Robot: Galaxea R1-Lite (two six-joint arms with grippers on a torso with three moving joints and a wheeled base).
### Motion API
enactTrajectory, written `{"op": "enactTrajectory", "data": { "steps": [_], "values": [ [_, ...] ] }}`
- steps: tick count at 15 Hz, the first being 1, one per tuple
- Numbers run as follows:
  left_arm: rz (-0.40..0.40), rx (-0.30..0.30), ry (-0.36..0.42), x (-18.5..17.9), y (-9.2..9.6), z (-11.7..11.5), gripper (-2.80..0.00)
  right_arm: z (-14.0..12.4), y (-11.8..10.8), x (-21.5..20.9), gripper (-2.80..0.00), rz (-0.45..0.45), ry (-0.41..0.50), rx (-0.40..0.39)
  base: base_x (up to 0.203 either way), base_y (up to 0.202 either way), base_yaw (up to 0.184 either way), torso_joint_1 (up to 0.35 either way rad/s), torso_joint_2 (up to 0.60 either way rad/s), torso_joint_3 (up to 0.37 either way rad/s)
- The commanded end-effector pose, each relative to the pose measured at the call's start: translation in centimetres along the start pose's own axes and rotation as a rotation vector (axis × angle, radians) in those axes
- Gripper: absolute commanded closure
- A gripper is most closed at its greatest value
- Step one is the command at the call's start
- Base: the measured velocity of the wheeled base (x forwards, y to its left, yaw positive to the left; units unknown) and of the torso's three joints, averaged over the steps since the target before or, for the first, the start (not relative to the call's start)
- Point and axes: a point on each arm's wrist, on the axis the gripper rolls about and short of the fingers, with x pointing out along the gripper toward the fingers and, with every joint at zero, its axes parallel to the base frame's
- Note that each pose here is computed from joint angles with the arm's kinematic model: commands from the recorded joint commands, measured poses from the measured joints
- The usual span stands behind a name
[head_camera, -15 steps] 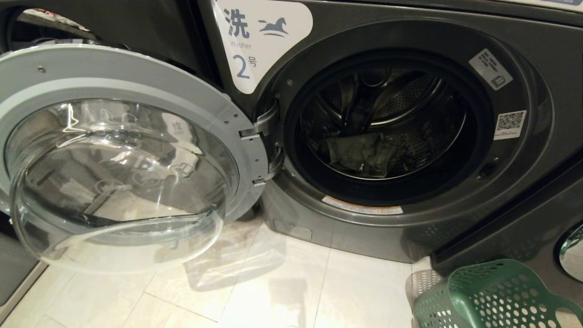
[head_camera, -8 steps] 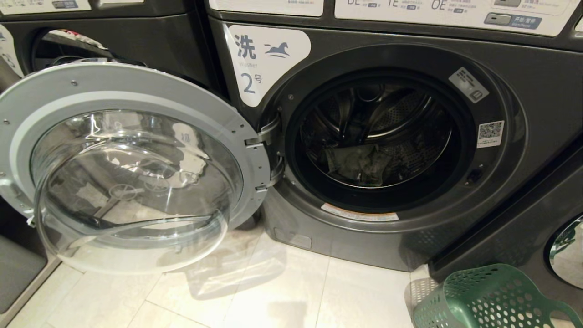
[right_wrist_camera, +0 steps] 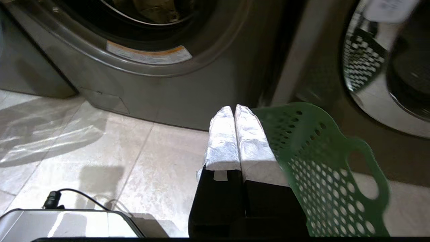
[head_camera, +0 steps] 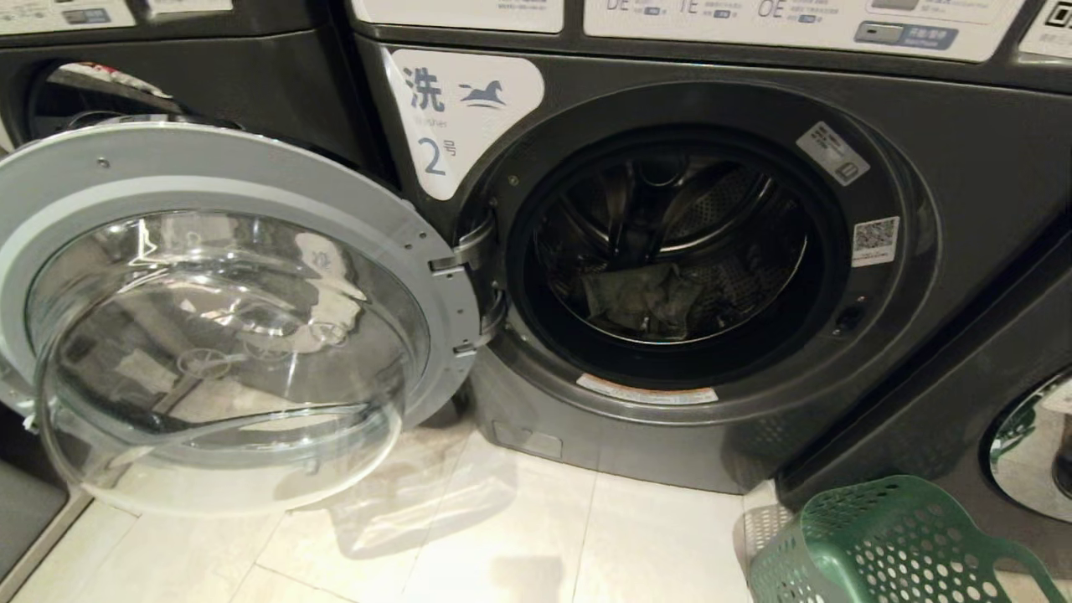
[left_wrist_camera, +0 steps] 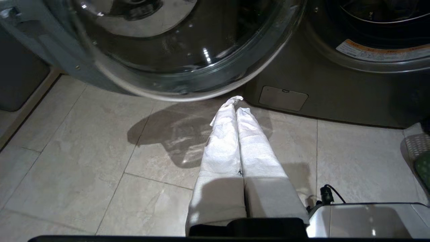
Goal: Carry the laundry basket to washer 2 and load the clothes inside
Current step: Close the washing machine door with the left hand
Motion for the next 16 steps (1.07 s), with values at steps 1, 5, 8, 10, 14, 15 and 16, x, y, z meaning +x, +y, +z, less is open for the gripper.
{"op": "enactTrajectory", "data": {
  "steps": [1, 5, 8, 10, 14, 15, 16],
  "values": [
    [0.000, 0.000, 0.002, 0.01, 0.00, 0.00, 0.00, 0.00, 0.00, 0.01, 0.00, 0.000, 0.002, 0.001, 0.000, 0.002, -0.159, 0.002, 0.00, 0.001],
    [0.002, 0.000, 0.002, 0.01, 0.00, 0.00, 0.00, 0.02, 0.00, 0.01, 0.00, 0.000, 0.000, 0.000, -0.001, 0.006, -0.155, -0.002, 0.00, 0.004],
    [0.001, 0.000, 0.003, 0.01, 0.00, -0.02, 0.00, 0.02, 0.00, 0.01, 0.00, 0.000, 0.000, -0.002, -0.001, 0.000, -0.021, -0.001, 0.00, 0.001],
    [0.002, -0.001, 0.003, 0.01, 0.00, -0.02, 0.00, 0.02, 0.00, 0.01, 0.00, 0.000, 0.000, -0.001, 0.000, 0.000, 0.000, 0.000, 0.00, 0.000],
    [-0.011, 0.046, 0.005, 0.01, -0.03, -0.04, 0.00, 0.02, 0.01, 0.01, 0.00, 0.002, 0.000, -0.006, 0.000, 0.000, 0.000, 0.000, 0.00, 0.000],
    [-0.020, 0.055, 0.005, 0.01, -0.05, -0.05, 0.00, 0.02, 0.01, 0.01, 0.00, 0.002, 0.000, -0.015, 0.000, 0.000, 0.000, 0.000, 0.00, 0.000],
    [-0.021, 0.054, 0.005, 0.01, -0.05, -0.04, 0.00, 0.02, 0.01, 0.01, 0.00, 0.002, 0.000, -0.019, 0.000, 0.000, 0.000, 0.000, 0.00, 0.000]
  ]
}}
